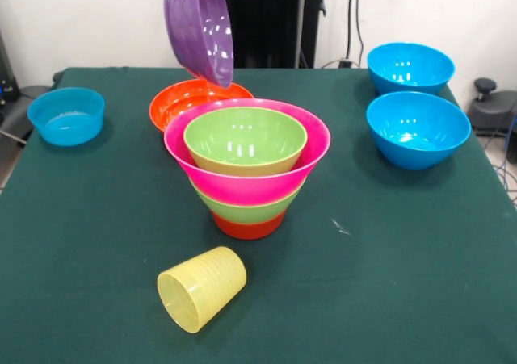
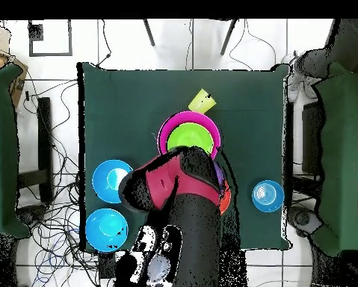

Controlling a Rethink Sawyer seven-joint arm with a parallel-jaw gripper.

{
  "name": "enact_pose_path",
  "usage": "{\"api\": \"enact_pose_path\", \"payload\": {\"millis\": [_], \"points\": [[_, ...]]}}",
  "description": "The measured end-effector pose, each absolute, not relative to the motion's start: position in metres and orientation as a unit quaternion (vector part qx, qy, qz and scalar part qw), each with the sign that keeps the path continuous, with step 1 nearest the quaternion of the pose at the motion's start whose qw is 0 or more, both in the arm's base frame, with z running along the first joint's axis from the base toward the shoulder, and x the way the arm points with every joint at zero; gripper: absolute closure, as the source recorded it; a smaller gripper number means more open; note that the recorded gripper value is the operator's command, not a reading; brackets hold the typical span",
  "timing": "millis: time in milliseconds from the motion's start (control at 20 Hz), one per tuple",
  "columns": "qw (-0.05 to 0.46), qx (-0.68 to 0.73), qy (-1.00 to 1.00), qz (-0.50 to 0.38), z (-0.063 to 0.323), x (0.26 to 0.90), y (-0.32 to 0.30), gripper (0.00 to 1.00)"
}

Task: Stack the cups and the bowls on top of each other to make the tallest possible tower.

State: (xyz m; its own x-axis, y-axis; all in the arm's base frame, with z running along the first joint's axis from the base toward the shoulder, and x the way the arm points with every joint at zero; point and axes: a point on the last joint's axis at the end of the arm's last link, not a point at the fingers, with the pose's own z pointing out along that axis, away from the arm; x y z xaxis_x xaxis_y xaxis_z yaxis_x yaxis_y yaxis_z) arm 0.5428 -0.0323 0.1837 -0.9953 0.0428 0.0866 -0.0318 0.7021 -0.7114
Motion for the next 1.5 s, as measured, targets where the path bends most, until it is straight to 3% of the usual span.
{"api": "enact_pose_path", "payload": {"millis": [1500], "points": [[0.083, 0.024, -0.877, 0.473, 0.137, 0.544, -0.04, 1.0]]}}
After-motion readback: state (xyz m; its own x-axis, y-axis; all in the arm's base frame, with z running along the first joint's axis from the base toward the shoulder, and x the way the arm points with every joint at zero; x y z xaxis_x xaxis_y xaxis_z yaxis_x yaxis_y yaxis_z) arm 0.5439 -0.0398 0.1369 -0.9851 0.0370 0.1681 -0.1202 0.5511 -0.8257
